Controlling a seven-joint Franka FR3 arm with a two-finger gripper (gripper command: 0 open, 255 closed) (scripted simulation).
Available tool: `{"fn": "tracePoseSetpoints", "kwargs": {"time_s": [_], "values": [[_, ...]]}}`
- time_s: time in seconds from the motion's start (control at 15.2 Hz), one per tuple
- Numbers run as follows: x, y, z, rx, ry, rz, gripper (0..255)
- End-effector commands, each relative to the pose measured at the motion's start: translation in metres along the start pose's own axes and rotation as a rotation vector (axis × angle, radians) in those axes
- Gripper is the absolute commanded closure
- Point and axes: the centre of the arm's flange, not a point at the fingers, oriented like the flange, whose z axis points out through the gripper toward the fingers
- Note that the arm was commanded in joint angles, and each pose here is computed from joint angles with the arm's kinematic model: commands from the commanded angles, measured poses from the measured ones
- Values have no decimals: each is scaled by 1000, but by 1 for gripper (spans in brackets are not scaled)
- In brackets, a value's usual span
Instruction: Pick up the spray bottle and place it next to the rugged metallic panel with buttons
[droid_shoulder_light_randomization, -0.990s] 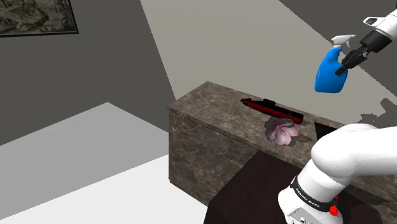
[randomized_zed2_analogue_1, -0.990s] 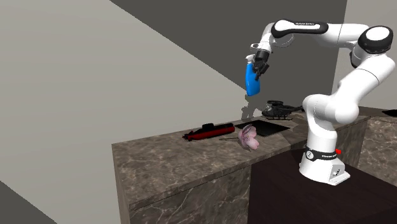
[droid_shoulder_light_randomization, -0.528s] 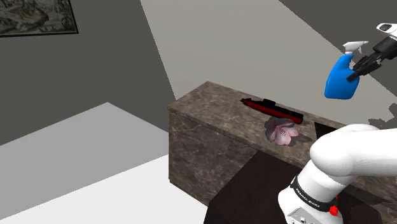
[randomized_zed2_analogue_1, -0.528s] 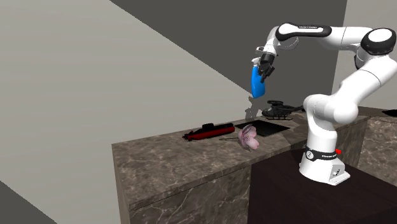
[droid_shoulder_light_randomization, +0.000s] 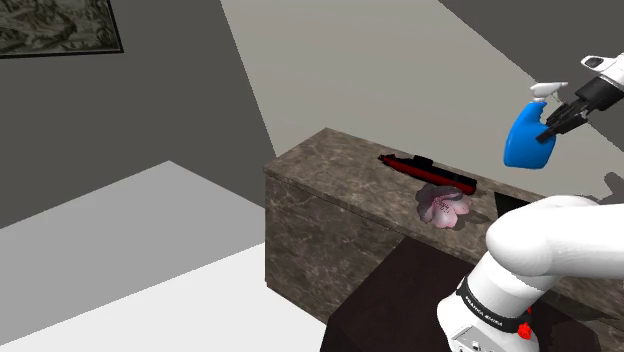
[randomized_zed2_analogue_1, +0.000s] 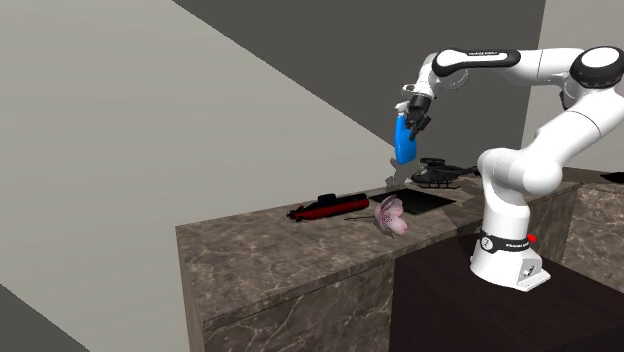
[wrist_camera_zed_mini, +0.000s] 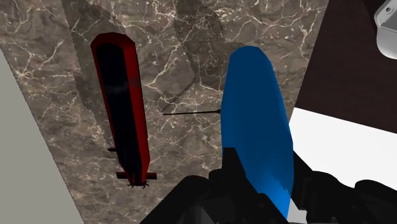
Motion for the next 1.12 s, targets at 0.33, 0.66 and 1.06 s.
{"fn": "tracePoseSetpoints", "kwargs": {"time_s": [0.33,0.66,1.06], "values": [[-14,1,34,0,0,0,255],[-24,1,58,0,0,0,255],[-37,1,87,0,0,0,255]]}}
